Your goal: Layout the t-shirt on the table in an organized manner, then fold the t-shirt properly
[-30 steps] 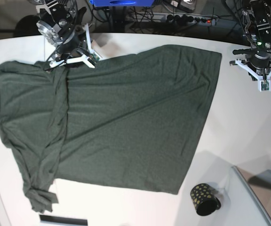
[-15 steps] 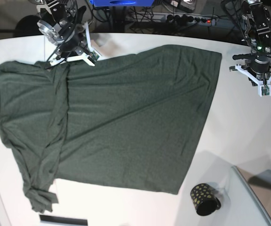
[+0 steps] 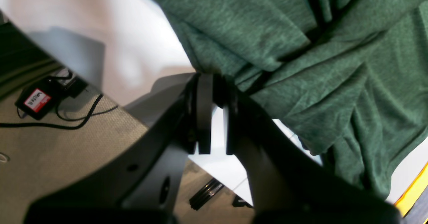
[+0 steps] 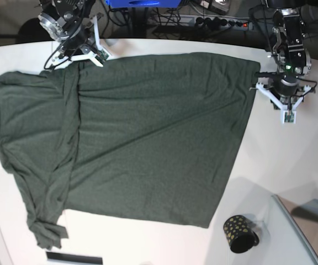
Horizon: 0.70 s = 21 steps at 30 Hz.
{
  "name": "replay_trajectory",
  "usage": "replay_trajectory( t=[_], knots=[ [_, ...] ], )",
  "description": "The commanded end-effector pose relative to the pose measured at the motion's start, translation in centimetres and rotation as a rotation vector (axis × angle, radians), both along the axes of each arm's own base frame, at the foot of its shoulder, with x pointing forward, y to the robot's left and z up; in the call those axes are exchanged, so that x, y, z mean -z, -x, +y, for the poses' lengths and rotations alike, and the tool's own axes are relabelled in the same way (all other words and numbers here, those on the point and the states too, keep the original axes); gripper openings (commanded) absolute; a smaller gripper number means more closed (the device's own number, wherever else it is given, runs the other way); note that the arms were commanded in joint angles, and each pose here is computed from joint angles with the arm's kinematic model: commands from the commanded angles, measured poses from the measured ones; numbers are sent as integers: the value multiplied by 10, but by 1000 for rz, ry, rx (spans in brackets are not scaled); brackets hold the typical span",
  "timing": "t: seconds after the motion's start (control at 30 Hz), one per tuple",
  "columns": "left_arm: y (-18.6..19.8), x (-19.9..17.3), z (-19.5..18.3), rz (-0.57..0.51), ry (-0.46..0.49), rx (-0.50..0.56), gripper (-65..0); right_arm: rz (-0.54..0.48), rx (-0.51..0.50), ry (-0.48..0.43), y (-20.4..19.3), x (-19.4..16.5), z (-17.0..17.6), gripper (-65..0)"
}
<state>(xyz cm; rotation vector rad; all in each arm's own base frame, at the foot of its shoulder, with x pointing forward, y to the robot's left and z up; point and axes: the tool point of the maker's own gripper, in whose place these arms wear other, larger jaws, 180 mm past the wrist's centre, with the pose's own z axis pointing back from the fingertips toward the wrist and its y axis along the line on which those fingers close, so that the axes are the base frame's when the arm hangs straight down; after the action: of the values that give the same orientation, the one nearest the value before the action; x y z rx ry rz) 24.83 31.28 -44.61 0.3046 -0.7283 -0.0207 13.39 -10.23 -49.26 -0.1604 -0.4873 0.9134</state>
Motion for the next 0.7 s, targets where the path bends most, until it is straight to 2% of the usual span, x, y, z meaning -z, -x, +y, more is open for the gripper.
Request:
replay_trajectory(
  t=[0.0, 0.13, 0.33, 0.4, 0.5, 0.6, 0.67],
  knots=[
    [-9, -11, 1, -44, -17, 10, -650, -5, -6, 11, 4, -5, -6, -600],
    [-30, -16, -17, -81, 13, 29, -650, -30, -13, 3, 6, -18, -4, -600],
    [-48, -5, -52, -84, 74, 70, -650, -8, -5, 22, 11, -17, -7, -600],
    [-52, -7, -60, -97, 88, 75, -650, -25, 3, 0, 6, -22, -3, -600],
    [-58, -9, -69, -114, 113, 74, -650, -66, 40, -81, -7, -38, 7, -600],
    [-66, -8, -78, -122, 134, 71, -650, -96, 56, -99, -26, -42, 8, -600],
    [-65, -4, -78, -113, 137, 69, -650, -78, 60, -86, -27, -33, 5, -600]
  ],
)
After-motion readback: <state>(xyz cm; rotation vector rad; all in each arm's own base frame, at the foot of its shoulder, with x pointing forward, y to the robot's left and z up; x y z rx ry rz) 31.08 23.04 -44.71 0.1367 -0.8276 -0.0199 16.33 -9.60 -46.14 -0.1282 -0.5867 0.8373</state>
